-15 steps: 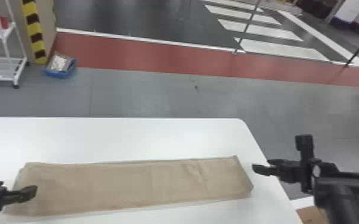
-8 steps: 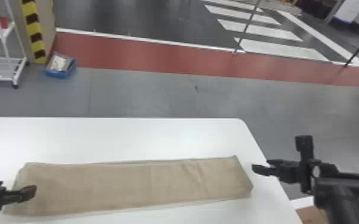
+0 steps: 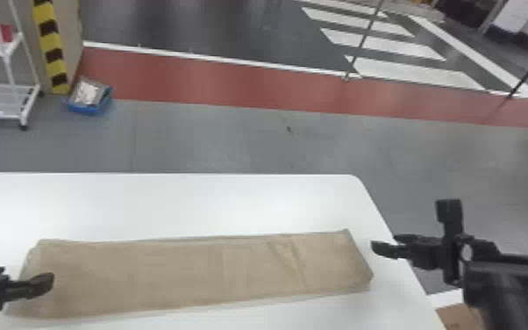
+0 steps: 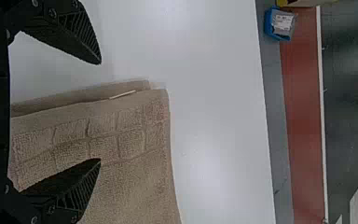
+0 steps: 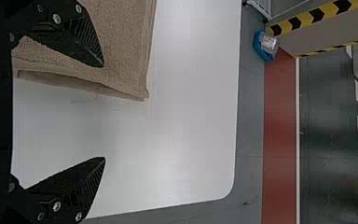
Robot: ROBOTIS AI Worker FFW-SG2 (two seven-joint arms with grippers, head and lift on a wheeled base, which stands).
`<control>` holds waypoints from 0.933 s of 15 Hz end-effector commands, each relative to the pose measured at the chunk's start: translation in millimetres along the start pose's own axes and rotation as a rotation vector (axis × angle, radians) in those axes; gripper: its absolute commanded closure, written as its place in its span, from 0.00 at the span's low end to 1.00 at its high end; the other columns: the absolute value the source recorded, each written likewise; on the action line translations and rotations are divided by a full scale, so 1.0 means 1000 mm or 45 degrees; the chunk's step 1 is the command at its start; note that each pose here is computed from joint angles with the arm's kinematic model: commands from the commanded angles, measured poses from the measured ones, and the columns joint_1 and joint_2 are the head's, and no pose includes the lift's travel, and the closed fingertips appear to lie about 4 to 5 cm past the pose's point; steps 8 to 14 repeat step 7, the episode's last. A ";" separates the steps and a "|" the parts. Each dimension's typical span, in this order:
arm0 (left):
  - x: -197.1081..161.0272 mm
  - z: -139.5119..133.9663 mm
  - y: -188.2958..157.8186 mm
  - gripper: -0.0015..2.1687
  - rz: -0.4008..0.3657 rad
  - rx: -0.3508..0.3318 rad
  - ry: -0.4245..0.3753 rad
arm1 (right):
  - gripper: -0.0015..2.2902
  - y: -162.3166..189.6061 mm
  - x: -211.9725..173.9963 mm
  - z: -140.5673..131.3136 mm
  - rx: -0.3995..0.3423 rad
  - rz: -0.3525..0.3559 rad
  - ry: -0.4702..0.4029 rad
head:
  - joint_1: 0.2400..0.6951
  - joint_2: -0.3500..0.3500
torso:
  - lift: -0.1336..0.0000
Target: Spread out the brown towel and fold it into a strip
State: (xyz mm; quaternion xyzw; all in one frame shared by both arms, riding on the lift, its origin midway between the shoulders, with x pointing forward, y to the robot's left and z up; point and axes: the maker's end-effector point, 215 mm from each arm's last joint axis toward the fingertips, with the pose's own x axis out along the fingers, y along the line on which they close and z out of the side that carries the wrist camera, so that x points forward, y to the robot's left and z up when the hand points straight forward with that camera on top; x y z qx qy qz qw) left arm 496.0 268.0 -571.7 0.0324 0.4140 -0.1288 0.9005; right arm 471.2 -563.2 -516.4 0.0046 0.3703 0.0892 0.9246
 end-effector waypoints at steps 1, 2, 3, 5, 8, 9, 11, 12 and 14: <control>0.000 0.001 -0.001 0.07 -0.002 0.002 0.000 | 0.09 -0.002 -0.001 0.002 -0.003 -0.004 -0.003 | 1.00 0.03 | 1.00; 0.000 0.001 0.000 0.07 0.000 0.002 0.000 | 0.09 0.000 -0.001 0.001 0.000 0.004 -0.002 | 1.00 0.03 | 1.00; 0.000 0.001 -0.001 0.07 0.000 0.003 -0.002 | 0.09 0.001 -0.001 0.001 0.000 0.008 -0.002 | 1.00 0.03 | 1.00; 0.001 0.000 -0.002 0.07 -0.001 0.007 0.001 | 0.09 0.000 -0.001 0.002 -0.001 0.006 -0.002 | 1.00 0.03 | 1.00; 0.001 0.000 -0.002 0.07 -0.001 0.007 0.001 | 0.09 0.000 -0.001 0.002 0.000 0.009 -0.003 | 1.00 0.03 | 1.00; 0.001 0.000 -0.002 0.07 -0.001 0.007 0.001 | 0.09 0.000 -0.001 0.002 0.000 0.009 -0.003 | 1.00 0.03 | 1.00; 0.001 0.000 -0.002 0.07 -0.001 0.007 0.001 | 0.09 0.000 -0.001 0.002 0.000 0.009 -0.003 | 1.00 0.03 | 1.00; 0.001 0.000 -0.002 0.07 -0.001 0.007 0.001 | 0.09 0.000 -0.001 0.002 0.000 0.009 -0.003 | 1.00 0.03 | 1.00; 0.001 0.000 -0.002 0.07 -0.001 0.007 0.001 | 0.09 0.000 -0.001 0.002 0.000 0.009 -0.003 | 1.00 0.03 | 1.00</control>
